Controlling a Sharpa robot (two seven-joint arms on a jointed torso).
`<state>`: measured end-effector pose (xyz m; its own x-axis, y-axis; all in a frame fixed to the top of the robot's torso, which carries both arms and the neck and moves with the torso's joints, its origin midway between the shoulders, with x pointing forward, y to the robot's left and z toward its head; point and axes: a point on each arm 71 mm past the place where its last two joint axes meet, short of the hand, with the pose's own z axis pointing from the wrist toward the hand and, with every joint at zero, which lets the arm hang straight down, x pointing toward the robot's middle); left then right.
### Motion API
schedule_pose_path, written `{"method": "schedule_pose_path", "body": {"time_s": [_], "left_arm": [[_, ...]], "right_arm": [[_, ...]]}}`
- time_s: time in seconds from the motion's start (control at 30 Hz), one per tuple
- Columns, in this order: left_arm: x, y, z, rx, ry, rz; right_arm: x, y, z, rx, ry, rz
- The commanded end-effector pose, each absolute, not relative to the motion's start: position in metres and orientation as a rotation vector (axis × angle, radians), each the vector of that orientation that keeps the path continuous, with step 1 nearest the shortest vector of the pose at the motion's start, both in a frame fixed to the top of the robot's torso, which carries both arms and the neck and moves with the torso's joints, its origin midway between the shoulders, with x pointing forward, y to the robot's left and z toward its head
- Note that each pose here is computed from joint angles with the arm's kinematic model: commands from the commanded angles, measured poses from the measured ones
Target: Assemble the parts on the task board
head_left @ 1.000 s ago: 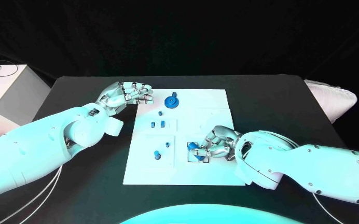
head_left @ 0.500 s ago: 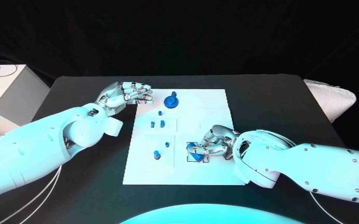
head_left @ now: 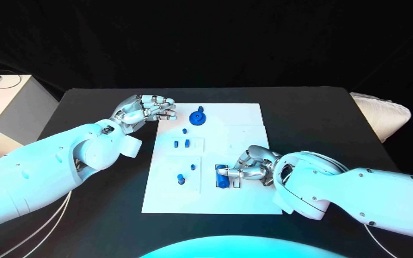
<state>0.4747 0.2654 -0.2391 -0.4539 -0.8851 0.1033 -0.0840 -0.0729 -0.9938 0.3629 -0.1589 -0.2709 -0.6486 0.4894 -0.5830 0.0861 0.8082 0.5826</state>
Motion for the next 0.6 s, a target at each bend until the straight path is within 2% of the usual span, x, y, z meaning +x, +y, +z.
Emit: {"method": "schedule_pose_path", "body": {"time_s": [0.03,0.43,0.6], "left_arm": [[0.474,0.264,-0.238,-1.060,1.562,-1.614],[0.474,0.265,-0.239,-1.061,1.562,-1.612],[0.474,0.265,-0.239,-1.061,1.562,-1.611]], "right_arm": [[0.361,-0.160,-0.269,0.383,2.211,0.706],[0.357,-0.173,-0.264,0.361,2.218,0.738],[0.359,-0.175,-0.261,0.316,2.175,0.776]]}}
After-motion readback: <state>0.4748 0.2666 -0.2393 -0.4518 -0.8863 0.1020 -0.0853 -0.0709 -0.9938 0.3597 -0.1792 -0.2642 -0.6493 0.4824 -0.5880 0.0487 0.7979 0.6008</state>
